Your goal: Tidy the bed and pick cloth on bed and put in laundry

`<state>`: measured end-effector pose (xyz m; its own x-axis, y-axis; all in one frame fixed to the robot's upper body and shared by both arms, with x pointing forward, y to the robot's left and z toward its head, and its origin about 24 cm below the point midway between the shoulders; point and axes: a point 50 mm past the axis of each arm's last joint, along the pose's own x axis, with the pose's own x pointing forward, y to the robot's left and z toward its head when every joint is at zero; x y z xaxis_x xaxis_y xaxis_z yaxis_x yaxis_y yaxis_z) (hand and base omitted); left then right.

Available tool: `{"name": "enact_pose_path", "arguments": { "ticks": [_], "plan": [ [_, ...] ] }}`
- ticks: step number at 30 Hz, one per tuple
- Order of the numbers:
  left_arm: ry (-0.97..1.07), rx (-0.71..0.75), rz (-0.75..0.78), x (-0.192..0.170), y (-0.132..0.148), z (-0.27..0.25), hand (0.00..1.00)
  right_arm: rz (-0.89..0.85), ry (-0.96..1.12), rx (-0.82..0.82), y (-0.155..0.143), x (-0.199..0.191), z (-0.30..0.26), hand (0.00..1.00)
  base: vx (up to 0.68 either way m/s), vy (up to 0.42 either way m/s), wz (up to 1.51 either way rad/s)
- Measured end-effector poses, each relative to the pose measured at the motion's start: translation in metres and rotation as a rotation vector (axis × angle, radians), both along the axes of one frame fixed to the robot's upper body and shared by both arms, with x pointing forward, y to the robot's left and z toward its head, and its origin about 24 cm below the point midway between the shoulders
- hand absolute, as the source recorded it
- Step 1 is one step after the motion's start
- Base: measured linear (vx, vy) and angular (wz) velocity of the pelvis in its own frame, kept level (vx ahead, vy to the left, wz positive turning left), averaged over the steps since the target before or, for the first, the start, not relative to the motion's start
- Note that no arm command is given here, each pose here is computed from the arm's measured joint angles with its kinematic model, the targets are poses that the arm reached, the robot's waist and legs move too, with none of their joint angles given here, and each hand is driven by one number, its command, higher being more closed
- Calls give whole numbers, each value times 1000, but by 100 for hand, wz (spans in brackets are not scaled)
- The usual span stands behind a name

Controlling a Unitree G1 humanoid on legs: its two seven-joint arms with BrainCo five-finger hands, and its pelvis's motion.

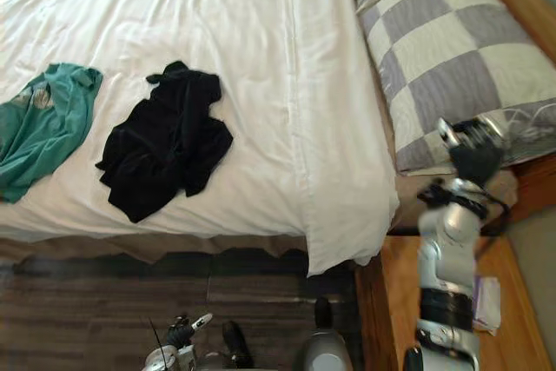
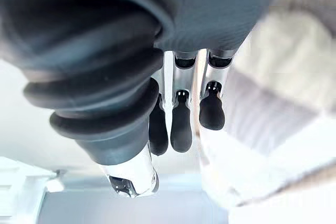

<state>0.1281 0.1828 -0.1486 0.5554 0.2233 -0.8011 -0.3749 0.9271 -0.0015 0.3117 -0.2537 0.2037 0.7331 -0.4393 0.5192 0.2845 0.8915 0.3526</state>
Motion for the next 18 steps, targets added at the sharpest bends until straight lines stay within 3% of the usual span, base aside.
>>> {"name": "enact_pose_path", "arguments": {
  "ticks": [4,8,16,18],
  "plan": [
    [-60,-31,86,12,4,6,0,92,-172,13,24,19,60,100,-48,-3,20],
    [-118,-72,153,18,2,10,0,77,-220,5,18,23,87,100,-9,5,19],
    [-206,-155,221,35,-11,18,0,17,-113,122,-14,32,50,100,33,-21,-1],
    [-230,-186,247,41,-14,20,0,42,-154,112,-9,26,41,100,61,-53,-10]
  ]
}}
